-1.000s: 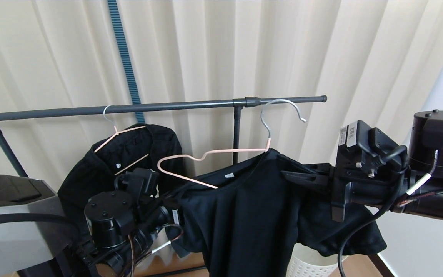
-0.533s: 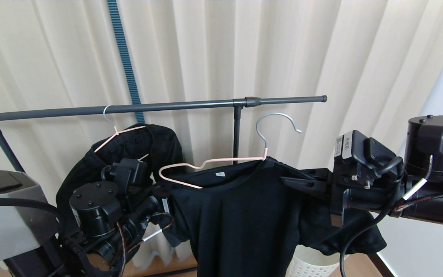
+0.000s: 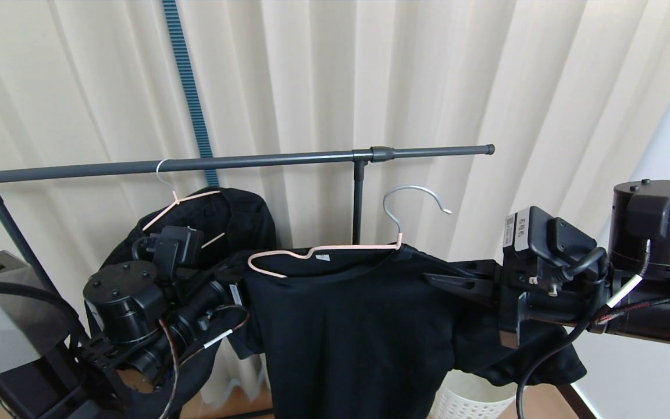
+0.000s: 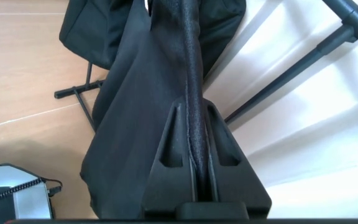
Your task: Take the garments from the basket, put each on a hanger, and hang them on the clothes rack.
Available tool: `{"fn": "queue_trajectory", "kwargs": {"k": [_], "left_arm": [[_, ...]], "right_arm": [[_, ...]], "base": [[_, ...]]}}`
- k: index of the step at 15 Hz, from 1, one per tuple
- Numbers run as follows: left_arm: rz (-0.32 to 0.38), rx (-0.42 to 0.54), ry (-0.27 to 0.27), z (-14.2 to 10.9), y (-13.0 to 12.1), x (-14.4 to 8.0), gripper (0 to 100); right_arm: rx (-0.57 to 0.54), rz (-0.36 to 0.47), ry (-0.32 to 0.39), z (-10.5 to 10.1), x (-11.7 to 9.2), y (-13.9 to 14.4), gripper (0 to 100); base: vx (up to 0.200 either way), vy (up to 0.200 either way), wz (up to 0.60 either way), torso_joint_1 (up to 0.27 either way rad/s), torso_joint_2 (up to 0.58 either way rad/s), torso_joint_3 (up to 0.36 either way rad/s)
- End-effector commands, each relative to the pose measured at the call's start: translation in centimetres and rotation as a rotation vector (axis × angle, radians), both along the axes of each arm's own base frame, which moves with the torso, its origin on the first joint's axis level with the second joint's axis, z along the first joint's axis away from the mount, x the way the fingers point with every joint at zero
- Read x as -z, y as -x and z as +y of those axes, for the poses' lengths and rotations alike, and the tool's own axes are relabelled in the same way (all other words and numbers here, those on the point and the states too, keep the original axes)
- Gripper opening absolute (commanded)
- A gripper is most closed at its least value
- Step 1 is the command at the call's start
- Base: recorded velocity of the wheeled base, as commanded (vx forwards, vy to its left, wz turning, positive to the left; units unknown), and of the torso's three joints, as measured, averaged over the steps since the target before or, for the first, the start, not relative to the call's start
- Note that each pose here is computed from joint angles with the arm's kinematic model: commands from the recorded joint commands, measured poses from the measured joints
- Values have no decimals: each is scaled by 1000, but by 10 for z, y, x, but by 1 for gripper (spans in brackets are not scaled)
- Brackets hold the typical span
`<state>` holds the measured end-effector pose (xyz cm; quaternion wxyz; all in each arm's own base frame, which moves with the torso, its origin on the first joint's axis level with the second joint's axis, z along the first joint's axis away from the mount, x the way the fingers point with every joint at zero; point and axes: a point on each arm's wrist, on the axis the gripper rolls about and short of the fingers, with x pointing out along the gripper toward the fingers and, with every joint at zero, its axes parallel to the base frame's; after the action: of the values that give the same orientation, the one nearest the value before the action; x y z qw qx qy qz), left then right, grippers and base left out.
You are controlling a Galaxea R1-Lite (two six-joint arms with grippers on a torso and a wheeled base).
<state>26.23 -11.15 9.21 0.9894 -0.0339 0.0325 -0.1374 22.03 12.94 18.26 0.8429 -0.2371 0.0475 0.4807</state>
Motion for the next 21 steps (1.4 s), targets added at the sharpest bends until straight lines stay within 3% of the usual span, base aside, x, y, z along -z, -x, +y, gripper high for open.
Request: {"fn": "queue_trajectory", "kwargs": {"k": [1,6,9,12,16,18,21], "left_arm": [[-31,-13,14,5,0,-9,0],[-79,29,35,7,11,-25,0],[-114,116,54,4,30,-41,0],[-114,139,55,2,37,-45,0],[-115,165,57,-1,44,-46,0],[-119,160,58,0,43,-47,0],[-119,234,59,2,51,-48,0]], "right_arm": [[-3,0,5,0,1,0,0],[12,-10,12,-4,1,-2,0],[5,9,27,-1,8,-6,0],[-98,41,4,7,12,-2,0],[-118,93,-26,12,16,-8,0],[-225,113,-69,11,13,-5,0],[-247,149,-86,10,17,-9,0]], "base": [[0,0,0,0,0,0],[0,0,0,0,0,0],[0,0,0,0,0,0],[0,0,0,0,0,0],[0,0,0,0,0,0],[0,0,0,0,0,0],[0,0,0,0,0,0]]}}
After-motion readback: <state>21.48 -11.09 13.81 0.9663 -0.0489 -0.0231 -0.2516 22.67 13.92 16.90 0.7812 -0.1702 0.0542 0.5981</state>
